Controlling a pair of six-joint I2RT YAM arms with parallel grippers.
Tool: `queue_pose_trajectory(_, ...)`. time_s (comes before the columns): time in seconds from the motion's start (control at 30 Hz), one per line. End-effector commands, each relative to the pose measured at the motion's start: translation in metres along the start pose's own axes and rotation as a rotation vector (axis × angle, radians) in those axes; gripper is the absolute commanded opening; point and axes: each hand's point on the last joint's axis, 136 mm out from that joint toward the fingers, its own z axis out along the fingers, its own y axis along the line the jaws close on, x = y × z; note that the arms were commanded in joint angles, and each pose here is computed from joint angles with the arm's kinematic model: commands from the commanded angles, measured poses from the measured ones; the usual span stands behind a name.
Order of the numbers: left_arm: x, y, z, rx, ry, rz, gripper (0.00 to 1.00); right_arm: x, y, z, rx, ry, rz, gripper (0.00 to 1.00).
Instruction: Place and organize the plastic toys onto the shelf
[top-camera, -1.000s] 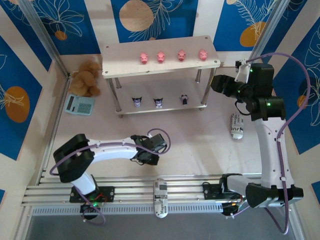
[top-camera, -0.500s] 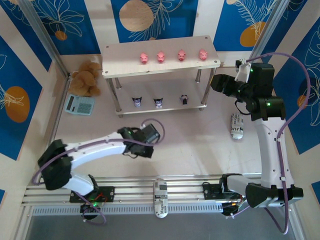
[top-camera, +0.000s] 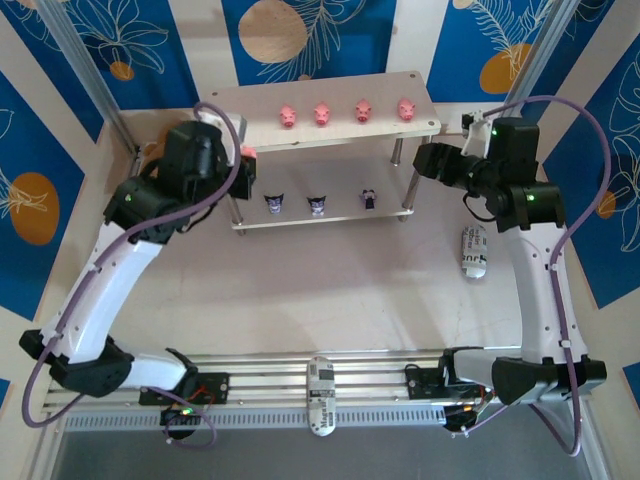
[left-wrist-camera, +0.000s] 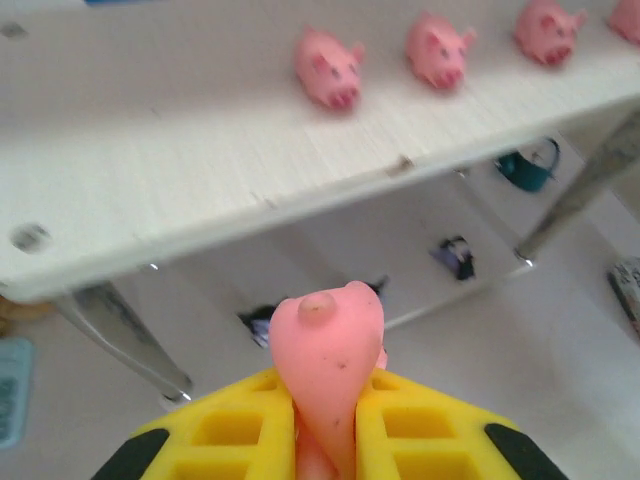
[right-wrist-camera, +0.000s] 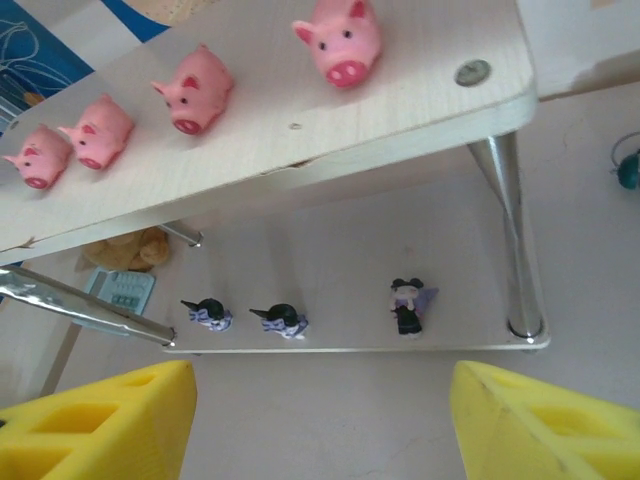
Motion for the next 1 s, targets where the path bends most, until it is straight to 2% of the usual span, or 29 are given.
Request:
queue_pose_trajectory(0.0, -0.016, 0.018, 0.013, -0.045, 0.002, 0.085, 0.18, -0.010, 0.015, -0.007, -0.020, -0.027, -0.021, 0.69)
queue_pose_trajectory(0.17, -0.038, 0.035, 0.033, -0.059, -0.033, 0.051, 0.18, -0.012, 0.020, -0.004, -0.020, -0.024, -0.034, 0.69)
queue_pose_trajectory(0.4, -0.050, 0.045, 0.071, -0.030, -0.037, -0.003, 0.18, -0.013, 0.028, 0.005, -0.022, -0.008, -0.057, 0.69)
queue_pose_trajectory(0.7, -0.055, 0.046, 0.108, -0.014, -0.020, -0.023, 0.18, -0.008, 0.026, 0.017, -0.013, 0.019, -0.058, 0.69)
queue_pose_trajectory(0.97, -0.055, 0.049, 0.125, -0.015, -0.002, -0.034, 0.18, -0.005, 0.022, 0.025, -0.005, 0.034, -0.061, 0.69)
